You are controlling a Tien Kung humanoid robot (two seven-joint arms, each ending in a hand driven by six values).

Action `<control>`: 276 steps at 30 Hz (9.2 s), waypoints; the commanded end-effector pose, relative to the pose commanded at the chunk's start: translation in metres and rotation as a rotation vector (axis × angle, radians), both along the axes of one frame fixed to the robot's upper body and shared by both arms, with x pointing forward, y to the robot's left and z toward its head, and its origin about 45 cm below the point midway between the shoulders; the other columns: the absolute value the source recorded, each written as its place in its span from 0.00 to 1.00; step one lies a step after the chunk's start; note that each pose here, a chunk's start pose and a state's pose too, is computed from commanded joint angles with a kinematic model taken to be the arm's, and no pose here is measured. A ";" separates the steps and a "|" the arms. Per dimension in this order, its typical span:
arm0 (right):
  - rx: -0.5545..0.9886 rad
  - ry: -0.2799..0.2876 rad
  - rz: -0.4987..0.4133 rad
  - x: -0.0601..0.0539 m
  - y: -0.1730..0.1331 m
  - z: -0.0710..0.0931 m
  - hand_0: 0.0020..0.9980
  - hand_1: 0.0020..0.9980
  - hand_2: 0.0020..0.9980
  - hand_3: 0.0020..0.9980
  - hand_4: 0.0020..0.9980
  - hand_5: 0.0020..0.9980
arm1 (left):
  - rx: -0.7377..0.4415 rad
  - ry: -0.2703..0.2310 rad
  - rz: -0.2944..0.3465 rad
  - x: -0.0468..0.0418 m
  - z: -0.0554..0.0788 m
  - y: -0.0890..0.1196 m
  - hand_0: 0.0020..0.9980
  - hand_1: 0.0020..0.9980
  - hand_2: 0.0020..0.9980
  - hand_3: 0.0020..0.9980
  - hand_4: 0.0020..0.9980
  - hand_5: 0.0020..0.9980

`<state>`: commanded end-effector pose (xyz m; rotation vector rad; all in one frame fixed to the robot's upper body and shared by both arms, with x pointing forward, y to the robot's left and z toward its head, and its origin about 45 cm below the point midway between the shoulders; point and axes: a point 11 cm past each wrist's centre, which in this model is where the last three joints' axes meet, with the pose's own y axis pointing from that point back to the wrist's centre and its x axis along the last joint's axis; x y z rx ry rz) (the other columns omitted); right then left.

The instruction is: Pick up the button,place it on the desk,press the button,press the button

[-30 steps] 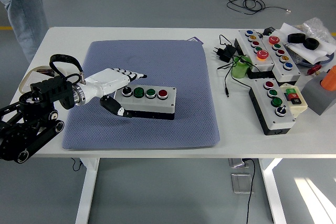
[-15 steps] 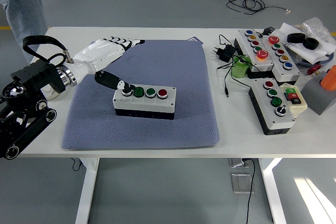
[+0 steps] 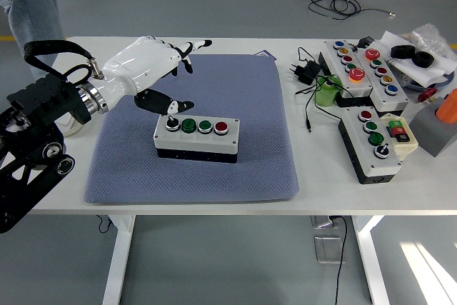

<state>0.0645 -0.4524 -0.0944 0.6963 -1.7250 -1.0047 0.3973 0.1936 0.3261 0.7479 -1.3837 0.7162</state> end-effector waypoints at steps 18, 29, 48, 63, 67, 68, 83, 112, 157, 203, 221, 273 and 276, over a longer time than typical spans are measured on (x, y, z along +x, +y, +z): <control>-0.001 0.009 0.000 -0.004 0.000 -0.001 0.79 0.80 0.82 0.75 0.41 0.48 | 0.240 0.177 0.024 -0.0057 -0.042 0.003 0.01 0.06 0.08 0.96 0.53 0.00; 0.000 0.004 -0.003 -0.003 0.000 -0.001 0.79 0.80 0.82 0.75 0.41 0.48 | 0.285 0.249 0.014 -0.0100 -0.056 0.003 0.02 0.04 0.08 0.95 0.50 0.00; -0.001 -0.007 0.000 0.003 0.000 0.001 0.79 0.80 0.82 0.75 0.41 0.48 | 0.292 0.274 -0.017 -0.0064 -0.063 -0.011 0.02 0.05 0.08 0.94 0.51 0.00; -0.001 -0.011 0.004 0.005 0.000 0.001 0.79 0.80 0.82 0.75 0.41 0.48 | 0.297 0.289 -0.001 -0.0014 -0.067 -0.008 0.02 0.06 0.08 0.94 0.52 0.00; -0.001 -0.012 0.004 0.006 0.000 0.001 0.79 0.80 0.82 0.75 0.41 0.48 | 0.303 0.299 0.003 -0.0010 -0.070 -0.007 0.02 0.06 0.08 0.94 0.53 0.00; -0.001 -0.012 0.004 0.006 -0.001 0.001 0.79 0.80 0.82 0.75 0.41 0.48 | 0.303 0.301 0.005 -0.0007 -0.071 -0.006 0.02 0.06 0.08 0.94 0.53 0.00; -0.001 -0.013 0.005 0.006 0.000 0.001 0.79 0.80 0.82 0.75 0.41 0.48 | 0.333 0.316 0.002 -0.0005 -0.077 -0.006 0.02 0.06 0.08 0.93 0.54 0.00; -0.002 0.001 0.004 0.001 -0.001 0.000 0.79 0.80 0.82 0.75 0.41 0.48 | 0.294 0.263 -0.034 0.0016 -0.064 -0.028 0.02 0.06 0.08 0.93 0.54 0.00; -0.004 -0.011 0.004 0.006 -0.002 0.002 0.79 0.80 0.82 0.75 0.41 0.48 | 0.398 0.303 -0.038 0.0036 -0.087 -0.029 0.02 0.06 0.09 0.93 0.56 0.00; -0.006 0.004 -0.001 -0.002 -0.003 0.001 0.79 0.80 0.82 0.75 0.41 0.48 | -0.291 0.124 0.177 0.0371 0.002 0.036 0.17 0.36 0.40 0.97 0.80 0.51; -0.004 0.000 0.000 0.000 -0.002 0.001 0.79 0.80 0.82 0.75 0.41 0.48 | -1.162 0.350 0.466 0.0475 -0.013 0.146 0.80 0.82 0.88 0.90 0.72 1.00; -0.001 -0.008 0.007 0.003 -0.001 0.001 0.79 0.80 0.82 0.75 0.41 0.48 | -1.690 0.604 0.473 0.0264 -0.053 0.176 0.83 0.88 0.92 0.94 0.70 1.00; 0.000 -0.010 0.003 0.003 0.000 0.000 0.79 0.80 0.82 0.75 0.41 0.48 | -1.688 0.612 0.467 0.0268 -0.054 0.174 0.86 0.89 0.94 0.96 0.70 1.00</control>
